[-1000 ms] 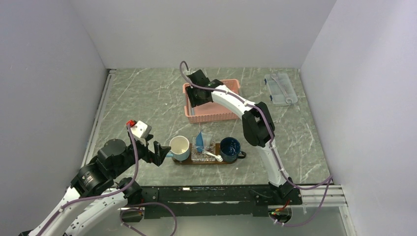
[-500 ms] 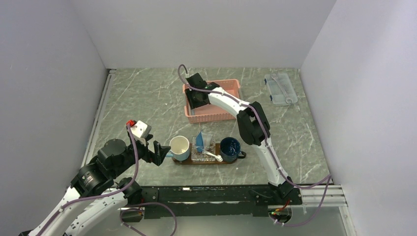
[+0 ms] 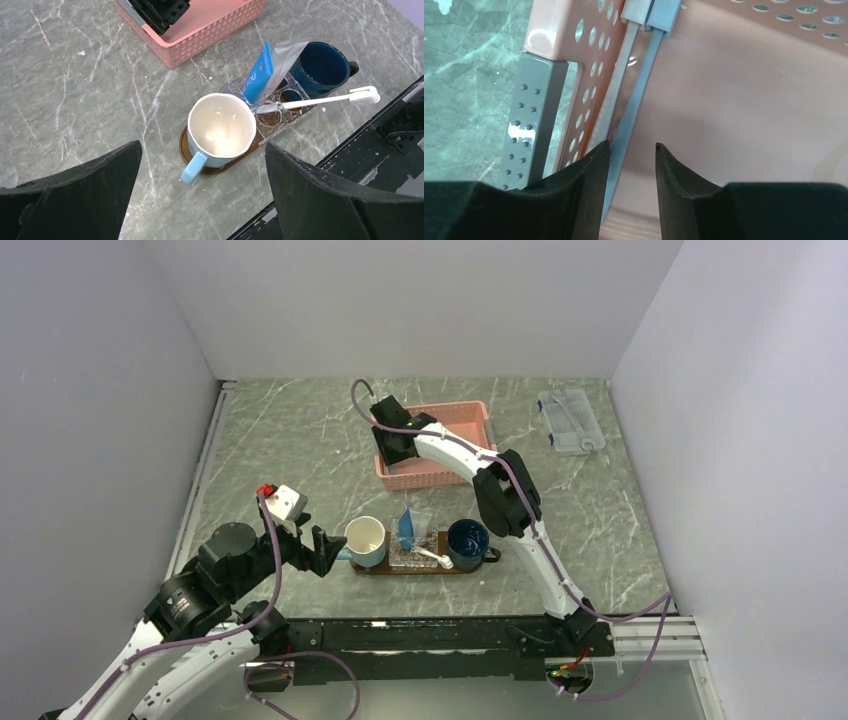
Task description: Prepare toiletry sets of a toothbrush and toothpaste on the tray
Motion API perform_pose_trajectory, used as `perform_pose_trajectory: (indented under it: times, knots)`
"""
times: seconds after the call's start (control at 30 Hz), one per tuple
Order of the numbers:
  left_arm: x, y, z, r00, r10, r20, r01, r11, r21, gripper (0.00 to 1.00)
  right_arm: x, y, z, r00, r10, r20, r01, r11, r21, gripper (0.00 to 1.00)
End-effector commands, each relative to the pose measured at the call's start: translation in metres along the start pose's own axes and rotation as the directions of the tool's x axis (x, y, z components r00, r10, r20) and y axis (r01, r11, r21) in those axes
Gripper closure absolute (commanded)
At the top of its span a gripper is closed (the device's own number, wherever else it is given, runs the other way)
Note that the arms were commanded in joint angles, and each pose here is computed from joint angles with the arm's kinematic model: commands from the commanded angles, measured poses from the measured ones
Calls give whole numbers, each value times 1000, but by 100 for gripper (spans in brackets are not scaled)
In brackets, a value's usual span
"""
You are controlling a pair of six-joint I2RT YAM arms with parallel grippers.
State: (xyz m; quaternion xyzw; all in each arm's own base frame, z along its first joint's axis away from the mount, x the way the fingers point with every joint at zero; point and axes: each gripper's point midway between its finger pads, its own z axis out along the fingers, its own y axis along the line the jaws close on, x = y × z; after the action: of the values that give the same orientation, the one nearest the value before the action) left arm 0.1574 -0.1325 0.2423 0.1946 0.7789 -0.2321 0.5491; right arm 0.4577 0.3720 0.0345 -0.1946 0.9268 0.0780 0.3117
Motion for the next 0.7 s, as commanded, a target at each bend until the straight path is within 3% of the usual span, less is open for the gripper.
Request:
perform_pose_trajectory:
  times: [0.0,0.43,0.53,0.67]
  knots:
    - [-10,-1,0,1000,-14,26,14,1000,2,1,-5,-5,1,999,-35,12,35,997,64,60]
    - [-10,-1,-1,999,-17,30,16,1000,4,1,10,-9,-1,999,-43,-16,44,997,61,89]
    - [-10,-2,-1,999,-19,31,19,1000,7,1,11,-10,-2,999,-39,-14,40,997,60,100]
    - [-10,-2,-1,999,-18,30,18,1000,8,1,0,-10,-10,999,-39,11,38,998,56,100]
